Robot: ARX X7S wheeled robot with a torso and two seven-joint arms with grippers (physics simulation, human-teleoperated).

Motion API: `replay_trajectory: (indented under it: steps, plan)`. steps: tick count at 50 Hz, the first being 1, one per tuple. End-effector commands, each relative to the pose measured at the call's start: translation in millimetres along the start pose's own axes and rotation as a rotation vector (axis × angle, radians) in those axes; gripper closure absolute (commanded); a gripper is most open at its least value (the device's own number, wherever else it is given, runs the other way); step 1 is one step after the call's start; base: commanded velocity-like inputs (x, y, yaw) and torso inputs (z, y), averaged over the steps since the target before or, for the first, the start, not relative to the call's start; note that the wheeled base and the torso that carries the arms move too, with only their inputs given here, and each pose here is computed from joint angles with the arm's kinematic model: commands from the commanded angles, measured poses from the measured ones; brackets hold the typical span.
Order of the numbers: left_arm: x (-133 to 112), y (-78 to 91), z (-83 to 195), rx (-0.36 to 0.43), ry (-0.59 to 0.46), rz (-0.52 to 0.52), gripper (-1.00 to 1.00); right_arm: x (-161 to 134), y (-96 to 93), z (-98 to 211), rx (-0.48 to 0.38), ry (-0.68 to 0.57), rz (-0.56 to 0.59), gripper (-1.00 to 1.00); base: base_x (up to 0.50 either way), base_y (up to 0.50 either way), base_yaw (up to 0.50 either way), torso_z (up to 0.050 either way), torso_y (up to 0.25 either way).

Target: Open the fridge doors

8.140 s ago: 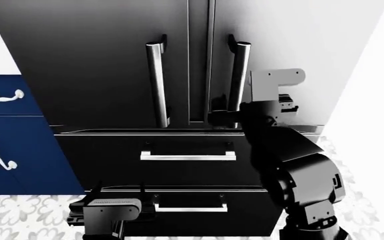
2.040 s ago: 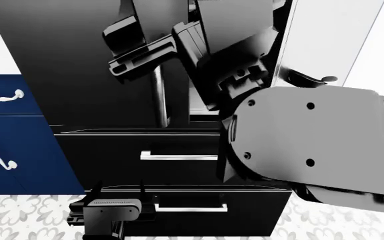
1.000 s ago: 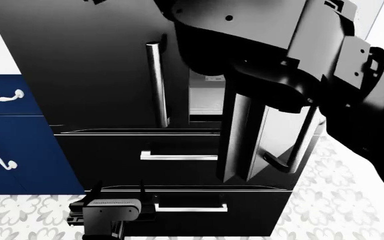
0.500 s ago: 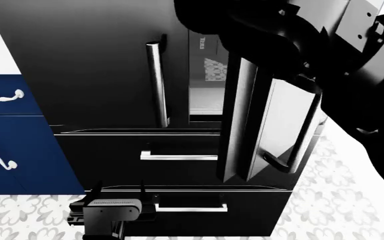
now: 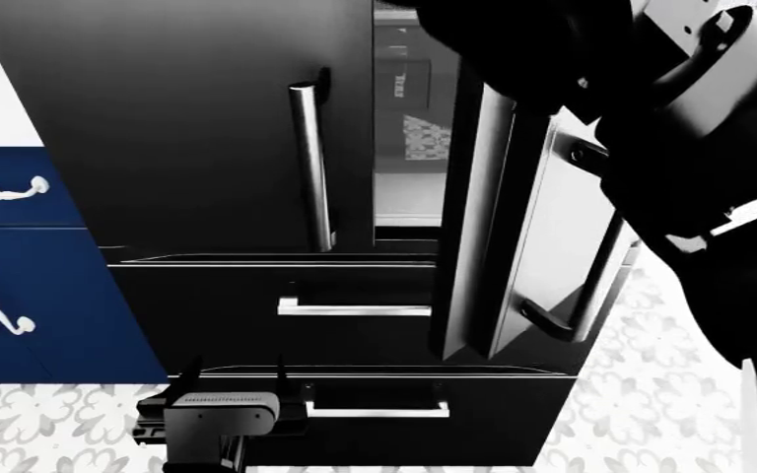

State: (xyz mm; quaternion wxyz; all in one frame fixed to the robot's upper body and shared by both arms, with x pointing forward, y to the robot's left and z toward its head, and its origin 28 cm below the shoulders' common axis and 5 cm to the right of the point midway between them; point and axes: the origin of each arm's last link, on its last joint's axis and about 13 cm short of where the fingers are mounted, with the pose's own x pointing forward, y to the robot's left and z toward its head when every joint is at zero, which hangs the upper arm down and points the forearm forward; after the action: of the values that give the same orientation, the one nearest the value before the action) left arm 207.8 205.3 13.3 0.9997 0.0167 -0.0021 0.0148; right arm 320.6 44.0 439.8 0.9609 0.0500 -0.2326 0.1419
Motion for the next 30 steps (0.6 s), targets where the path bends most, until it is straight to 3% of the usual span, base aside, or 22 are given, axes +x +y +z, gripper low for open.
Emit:
replay_trajectory:
  steps: [1,9,16,30]
  plan:
    - [-0.3,-0.1,0.2,0.0,0.0,0.0,-1.0,13.0,-47.5,-16.5,0.083,0.071,-0.351,-1.0,0.0,0.0,0.0,0.0,0.0]
    - [0.1,-0.3,0.3,0.0,-0.001,0.0,-1.0,9.7,-58.9,-12.2,0.199,0.05,-0.562,-1.0,0.0,0.0,0.0,0.0,0.0]
    - [0.1,-0.2,0.4,-0.001,-0.002,0.0,-1.0,7.8,-68.2,-12.6,0.254,0.042,-0.667,-1.0,0.0,0.0,0.0,0.0,0.0]
    - [-0.2,-0.1,0.3,-0.002,-0.002,0.001,-1.0,-2.6,-96.5,-24.9,0.221,0.024,-0.783,-1.0,0.0,0.0,0.0,-0.002,0.0]
